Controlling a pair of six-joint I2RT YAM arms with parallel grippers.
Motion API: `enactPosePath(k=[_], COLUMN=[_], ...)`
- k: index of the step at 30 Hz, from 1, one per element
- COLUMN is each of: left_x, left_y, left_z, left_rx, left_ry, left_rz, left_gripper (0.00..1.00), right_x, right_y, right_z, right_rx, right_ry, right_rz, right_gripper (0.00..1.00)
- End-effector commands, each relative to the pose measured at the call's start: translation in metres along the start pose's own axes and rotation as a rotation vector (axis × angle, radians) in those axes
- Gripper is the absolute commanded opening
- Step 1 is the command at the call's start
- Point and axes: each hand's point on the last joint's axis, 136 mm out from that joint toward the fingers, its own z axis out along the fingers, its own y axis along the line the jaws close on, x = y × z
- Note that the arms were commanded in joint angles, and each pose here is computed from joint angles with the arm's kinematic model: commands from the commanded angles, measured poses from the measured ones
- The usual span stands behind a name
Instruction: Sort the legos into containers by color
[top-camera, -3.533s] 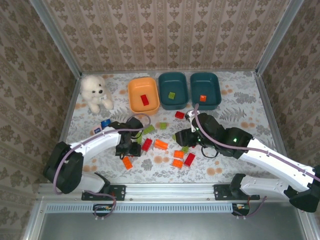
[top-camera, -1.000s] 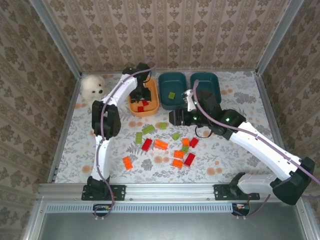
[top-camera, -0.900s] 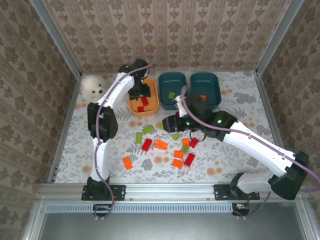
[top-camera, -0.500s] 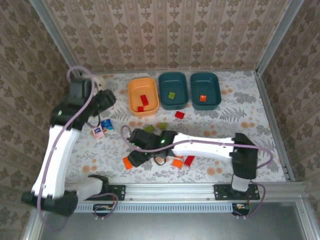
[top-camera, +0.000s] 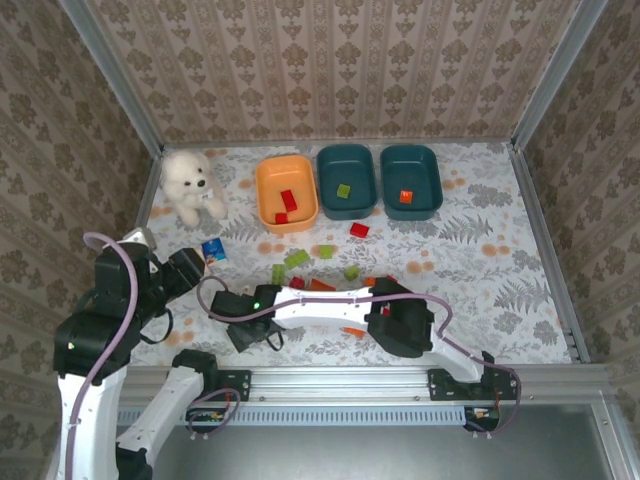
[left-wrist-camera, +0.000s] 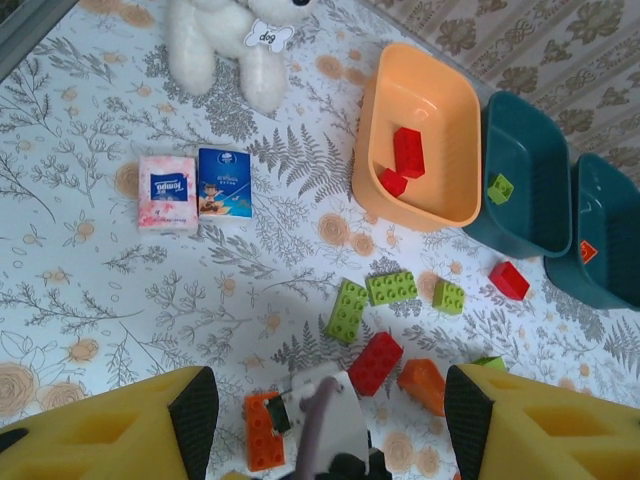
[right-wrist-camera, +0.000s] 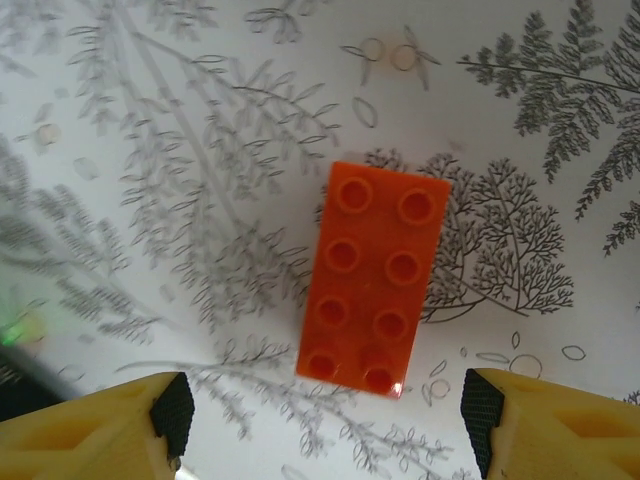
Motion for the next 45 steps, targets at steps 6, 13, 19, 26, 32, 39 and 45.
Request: enactPosePath(k=[6, 13, 19, 26, 32, 39, 45], left_x=[0.005, 0.008, 0.009, 0.015, 0.024, 0.035, 0.046], left_y=[-0.006, -0.007, -0.006, -0.006, -0.016, -0.057, -0.109], left_z=[-0.007, -0.006, -0.007, 0.0, 0.017, 0.069, 0.117], left_rx=[0.038, 0.049, 0.051, 0.06, 0.108, 0.25, 0.286], left_ry=[0.028, 0.038, 0.038, 0.059, 0.115, 0.251, 0.307], left_rz=[0.037, 0.034, 0.029, 0.022, -0.019, -0.068, 0.046], left_gripper=[0.65, 0.65, 0.65, 0.65, 0.64, 0.62, 0.62], right_x=[0.001, 0.006, 0.001, -0.022, -0.063, -0.09, -0.09], right_y=[-0.019, -0.031, -0.031, -0.031, -0.069, -0.207, -0.342], right_z=[0.024, 0.039, 0.035, 0.001, -0.071, -0.151, -0.172], right_rx=[0.165, 0.244, 0.235, 0.204, 0.199, 0.259, 0.308], right_ry=[0.007, 0.027, 0.019, -0.051, -0.168, -0.263, -0.252], right_rz=[0.034, -0.003, -0.002, 0.006, 0.08, 0.306, 0.477], right_gripper=[0.66, 0.55, 0.36, 0.27, 0.25, 0.25, 0.25])
